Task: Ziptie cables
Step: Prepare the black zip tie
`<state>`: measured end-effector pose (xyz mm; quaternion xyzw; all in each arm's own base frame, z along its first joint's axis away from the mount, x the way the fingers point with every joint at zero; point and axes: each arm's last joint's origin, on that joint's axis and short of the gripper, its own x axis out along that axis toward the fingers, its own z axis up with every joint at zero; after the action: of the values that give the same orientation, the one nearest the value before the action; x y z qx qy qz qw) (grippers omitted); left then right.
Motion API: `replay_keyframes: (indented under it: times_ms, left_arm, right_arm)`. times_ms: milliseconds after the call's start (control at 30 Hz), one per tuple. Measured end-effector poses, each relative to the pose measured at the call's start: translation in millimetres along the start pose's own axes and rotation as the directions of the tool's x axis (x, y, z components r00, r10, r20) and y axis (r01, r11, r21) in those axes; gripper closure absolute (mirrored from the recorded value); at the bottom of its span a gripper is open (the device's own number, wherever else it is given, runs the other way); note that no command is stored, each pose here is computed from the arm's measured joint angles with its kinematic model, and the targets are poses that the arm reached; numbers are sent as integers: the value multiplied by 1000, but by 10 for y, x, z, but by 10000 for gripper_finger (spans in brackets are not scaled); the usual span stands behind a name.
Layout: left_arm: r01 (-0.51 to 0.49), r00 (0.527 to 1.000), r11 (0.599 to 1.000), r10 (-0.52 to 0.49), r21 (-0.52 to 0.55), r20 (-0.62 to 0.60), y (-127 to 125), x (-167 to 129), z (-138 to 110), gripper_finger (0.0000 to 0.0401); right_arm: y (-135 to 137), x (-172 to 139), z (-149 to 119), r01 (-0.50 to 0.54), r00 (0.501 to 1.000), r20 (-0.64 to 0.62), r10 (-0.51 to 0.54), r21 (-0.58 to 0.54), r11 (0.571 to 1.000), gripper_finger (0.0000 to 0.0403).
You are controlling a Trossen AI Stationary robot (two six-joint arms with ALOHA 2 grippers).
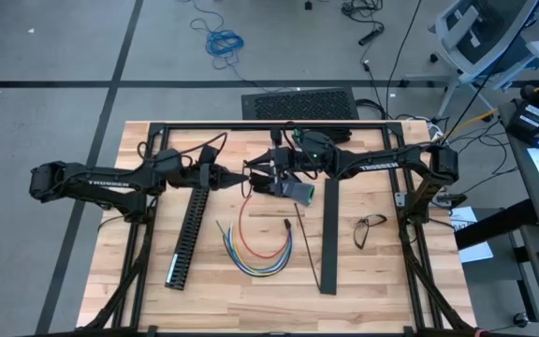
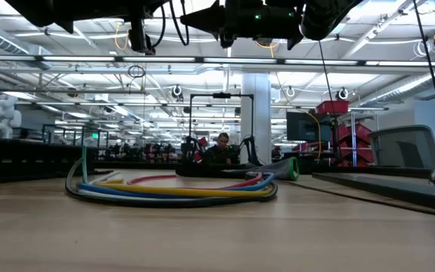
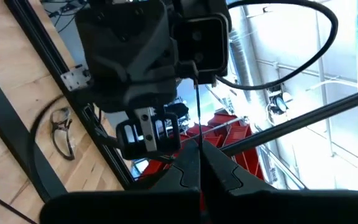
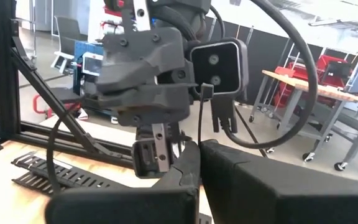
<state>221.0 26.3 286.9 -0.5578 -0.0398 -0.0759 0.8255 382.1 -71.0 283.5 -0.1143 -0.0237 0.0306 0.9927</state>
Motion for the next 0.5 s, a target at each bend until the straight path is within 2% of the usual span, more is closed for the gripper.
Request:
replay_keyframes:
  times_ms: [500]
  left_arm:
    - [-1,1000,1000,1,-8,3,2,-2,7,401]
  right_arm:
    - [-2,0,12,2,1000,12,-2,-2,1000,403]
